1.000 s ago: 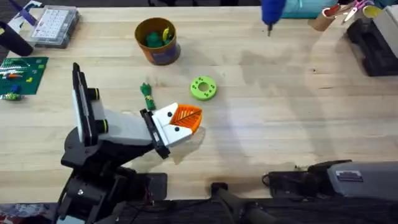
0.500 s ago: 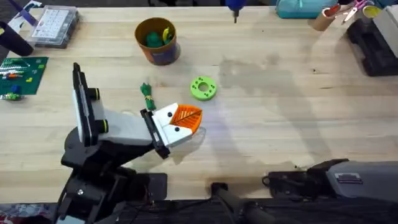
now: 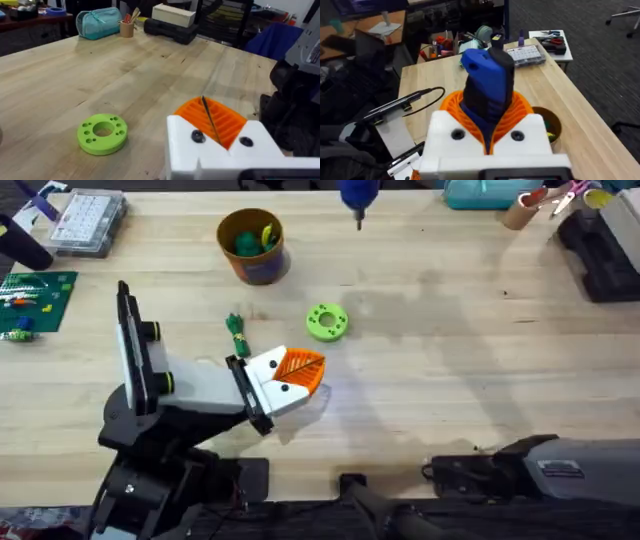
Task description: Pick up the gripper from the table and insert it into the empty holder that is missing its gripper. Then pick up a screw, insert it into the mounting hole, and use the screwdriver to tighten it. Finally, clean up the table by picking up the vegetable and placing it into the bucket.
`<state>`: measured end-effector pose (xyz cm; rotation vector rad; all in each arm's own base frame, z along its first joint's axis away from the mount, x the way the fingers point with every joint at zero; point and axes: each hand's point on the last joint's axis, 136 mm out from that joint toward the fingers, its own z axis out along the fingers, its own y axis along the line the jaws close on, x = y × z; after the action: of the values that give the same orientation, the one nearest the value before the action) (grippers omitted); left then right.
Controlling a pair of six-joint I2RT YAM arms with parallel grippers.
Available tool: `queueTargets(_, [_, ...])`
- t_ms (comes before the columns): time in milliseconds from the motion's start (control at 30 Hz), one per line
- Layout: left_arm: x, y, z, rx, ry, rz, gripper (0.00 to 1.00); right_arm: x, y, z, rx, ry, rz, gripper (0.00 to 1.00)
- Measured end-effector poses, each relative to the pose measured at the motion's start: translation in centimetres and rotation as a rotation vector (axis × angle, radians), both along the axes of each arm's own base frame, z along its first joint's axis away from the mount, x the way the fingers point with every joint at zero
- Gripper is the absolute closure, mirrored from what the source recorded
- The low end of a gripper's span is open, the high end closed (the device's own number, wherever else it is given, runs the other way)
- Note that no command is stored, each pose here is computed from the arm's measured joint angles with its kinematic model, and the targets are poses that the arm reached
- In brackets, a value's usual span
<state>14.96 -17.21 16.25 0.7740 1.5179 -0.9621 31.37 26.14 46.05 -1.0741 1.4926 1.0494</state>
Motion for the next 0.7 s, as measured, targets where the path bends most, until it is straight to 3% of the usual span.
queueTargets(167, [0.0,0.0,0.0,0.000,0.000,0.000,0.983,-2.2,0.3,0.6,0.011,-0.060,0.030,0.975])
queueTargets(433, [0.0,0.0,0.0,0.000,0.000,0.000,0.981,-5.9,0.3,2.0,0.126,-0.248,0.077,0.976])
queueTargets(700, [0.0,0.0,0.0,0.000,0.000,0.000,0.983,-7.1,2.7,-0.9,0.241,-0.235,0.163,0.976])
